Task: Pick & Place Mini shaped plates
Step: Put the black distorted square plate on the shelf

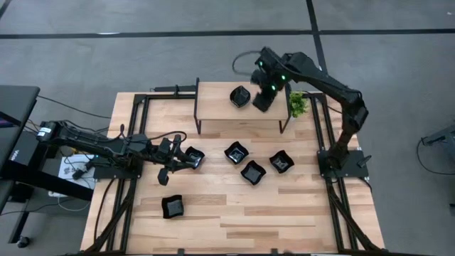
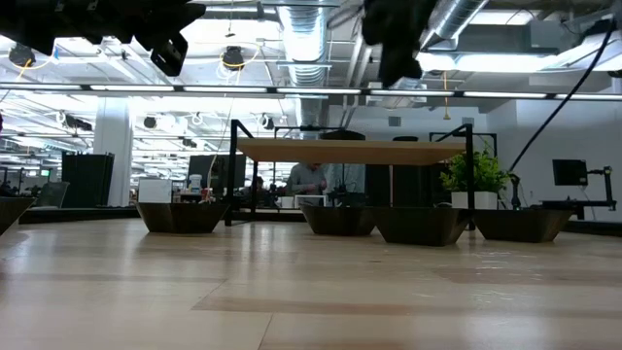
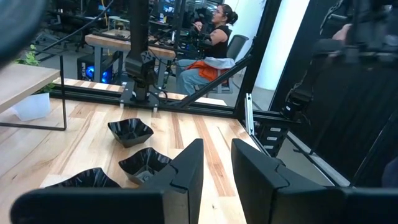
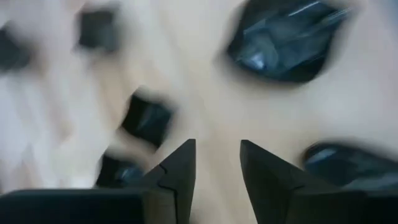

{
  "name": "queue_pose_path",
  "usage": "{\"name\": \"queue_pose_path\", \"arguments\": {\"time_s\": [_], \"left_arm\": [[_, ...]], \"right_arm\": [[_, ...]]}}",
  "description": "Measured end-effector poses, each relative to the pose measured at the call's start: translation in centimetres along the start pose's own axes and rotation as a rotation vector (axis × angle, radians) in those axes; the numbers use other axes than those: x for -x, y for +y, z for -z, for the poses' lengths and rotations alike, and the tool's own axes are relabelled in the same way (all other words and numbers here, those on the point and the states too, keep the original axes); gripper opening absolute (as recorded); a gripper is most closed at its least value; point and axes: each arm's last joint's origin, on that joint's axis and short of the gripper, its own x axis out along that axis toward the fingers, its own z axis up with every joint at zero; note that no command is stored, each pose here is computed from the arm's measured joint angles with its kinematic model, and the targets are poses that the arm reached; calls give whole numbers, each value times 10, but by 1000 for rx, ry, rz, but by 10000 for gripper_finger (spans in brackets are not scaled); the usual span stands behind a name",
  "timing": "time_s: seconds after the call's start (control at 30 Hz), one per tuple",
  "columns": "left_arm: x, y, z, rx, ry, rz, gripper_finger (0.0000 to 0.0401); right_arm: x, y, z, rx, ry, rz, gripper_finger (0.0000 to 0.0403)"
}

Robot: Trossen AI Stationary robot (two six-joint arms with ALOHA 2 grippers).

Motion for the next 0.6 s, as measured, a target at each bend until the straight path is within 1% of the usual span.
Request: {"name": "queue_pose_path", "arguments": {"time_s": [0.13,0.23,0.3,0.4,0.6], "left_arm": [[0,0,0,0,0,0,84],[0,0,0,0,0,0,84],[0,0,0,0,0,0,84],[0,0,0,2,0,0,84],[0,0,0,8,0,0,84]], "right_arm": [[12,36,21,73,79,-43,116],[14,54,41,52,106,-59,116],[12,63,59,-2,143,-42,116],[3,71,90,-117,194,11,116],[-20,75,147,-379,195,85,116]]}}
